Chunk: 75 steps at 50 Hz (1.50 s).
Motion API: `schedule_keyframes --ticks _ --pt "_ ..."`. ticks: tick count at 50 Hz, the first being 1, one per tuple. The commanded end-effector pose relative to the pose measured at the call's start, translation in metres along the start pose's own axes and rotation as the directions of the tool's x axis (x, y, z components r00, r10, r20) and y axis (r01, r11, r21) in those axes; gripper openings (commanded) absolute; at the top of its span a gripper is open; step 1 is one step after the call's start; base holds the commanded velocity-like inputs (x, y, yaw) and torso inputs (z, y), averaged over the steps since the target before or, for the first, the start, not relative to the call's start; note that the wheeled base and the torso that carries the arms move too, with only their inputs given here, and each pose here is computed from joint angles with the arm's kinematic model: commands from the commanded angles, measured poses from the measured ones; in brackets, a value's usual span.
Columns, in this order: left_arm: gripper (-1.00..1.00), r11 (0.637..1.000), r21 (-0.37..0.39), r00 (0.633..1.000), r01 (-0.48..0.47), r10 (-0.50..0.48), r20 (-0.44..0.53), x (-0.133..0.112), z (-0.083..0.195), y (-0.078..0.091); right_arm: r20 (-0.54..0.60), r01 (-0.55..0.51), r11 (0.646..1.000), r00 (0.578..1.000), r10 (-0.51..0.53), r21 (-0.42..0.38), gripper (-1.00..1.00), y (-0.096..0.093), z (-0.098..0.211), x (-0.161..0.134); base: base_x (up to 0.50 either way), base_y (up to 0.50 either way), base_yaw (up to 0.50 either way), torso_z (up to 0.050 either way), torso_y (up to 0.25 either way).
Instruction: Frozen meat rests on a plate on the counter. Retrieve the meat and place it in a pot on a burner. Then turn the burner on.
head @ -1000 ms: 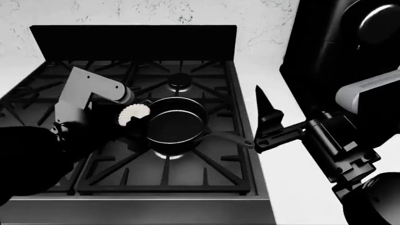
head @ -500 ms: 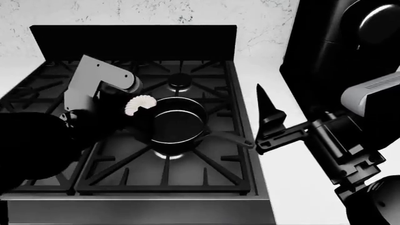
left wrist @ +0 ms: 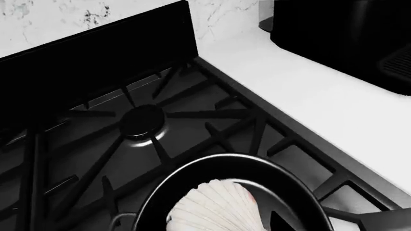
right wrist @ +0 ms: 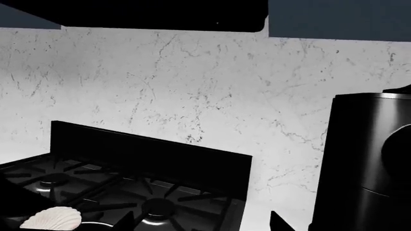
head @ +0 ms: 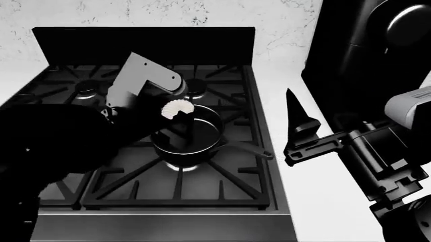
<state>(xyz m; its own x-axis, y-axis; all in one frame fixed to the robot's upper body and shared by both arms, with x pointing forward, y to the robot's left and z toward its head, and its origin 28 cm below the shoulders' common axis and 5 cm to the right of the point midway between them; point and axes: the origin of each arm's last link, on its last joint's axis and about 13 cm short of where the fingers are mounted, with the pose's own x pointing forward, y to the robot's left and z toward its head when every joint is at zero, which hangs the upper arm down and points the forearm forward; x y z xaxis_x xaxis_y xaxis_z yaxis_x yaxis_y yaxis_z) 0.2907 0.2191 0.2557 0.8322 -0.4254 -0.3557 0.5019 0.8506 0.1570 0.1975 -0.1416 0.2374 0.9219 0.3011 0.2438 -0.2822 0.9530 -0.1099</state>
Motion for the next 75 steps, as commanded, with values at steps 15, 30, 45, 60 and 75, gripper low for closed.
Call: schedule_keyframes --ticks 15,30,45,60,75 --pt "-1.00 0.999 0.012 0.996 0.047 -0.046 -0.070 0.020 -0.008 -0.008 0.008 0.009 1.000 1.000 -0.009 0.023 1.00 -0.004 -0.005 -0.003 0.00 0.00 0.00 0.000 0.000" --pt "-1.00 0.999 0.009 0.995 0.046 -0.045 -0.092 0.021 -0.010 -0.009 0.008 0.014 0.999 1.000 -0.015 0.031 1.00 -0.005 -0.007 -0.004 0.00 0.00 0.00 0.000 0.001" --pt "1.00 0.999 0.010 0.996 0.031 -0.030 -0.078 0.017 -0.005 -0.007 0.013 0.011 1.000 1.000 -0.011 0.029 1.00 -0.005 -0.006 -0.005 0.00 0.00 0.00 0.000 0.000" --pt "1.00 1.000 0.018 0.999 0.001 0.000 -0.038 0.005 0.011 -0.007 0.032 0.010 0.999 0.999 -0.011 0.031 1.00 -0.004 -0.002 -0.007 0.00 0.00 0.00 0.000 0.000" --pt "1.00 0.999 -0.016 0.996 -0.034 0.035 0.081 -0.030 0.032 -0.004 0.030 0.007 1.000 1.000 -0.008 0.027 1.00 -0.001 0.001 -0.008 -0.02 0.00 0.00 0.000 0.000"
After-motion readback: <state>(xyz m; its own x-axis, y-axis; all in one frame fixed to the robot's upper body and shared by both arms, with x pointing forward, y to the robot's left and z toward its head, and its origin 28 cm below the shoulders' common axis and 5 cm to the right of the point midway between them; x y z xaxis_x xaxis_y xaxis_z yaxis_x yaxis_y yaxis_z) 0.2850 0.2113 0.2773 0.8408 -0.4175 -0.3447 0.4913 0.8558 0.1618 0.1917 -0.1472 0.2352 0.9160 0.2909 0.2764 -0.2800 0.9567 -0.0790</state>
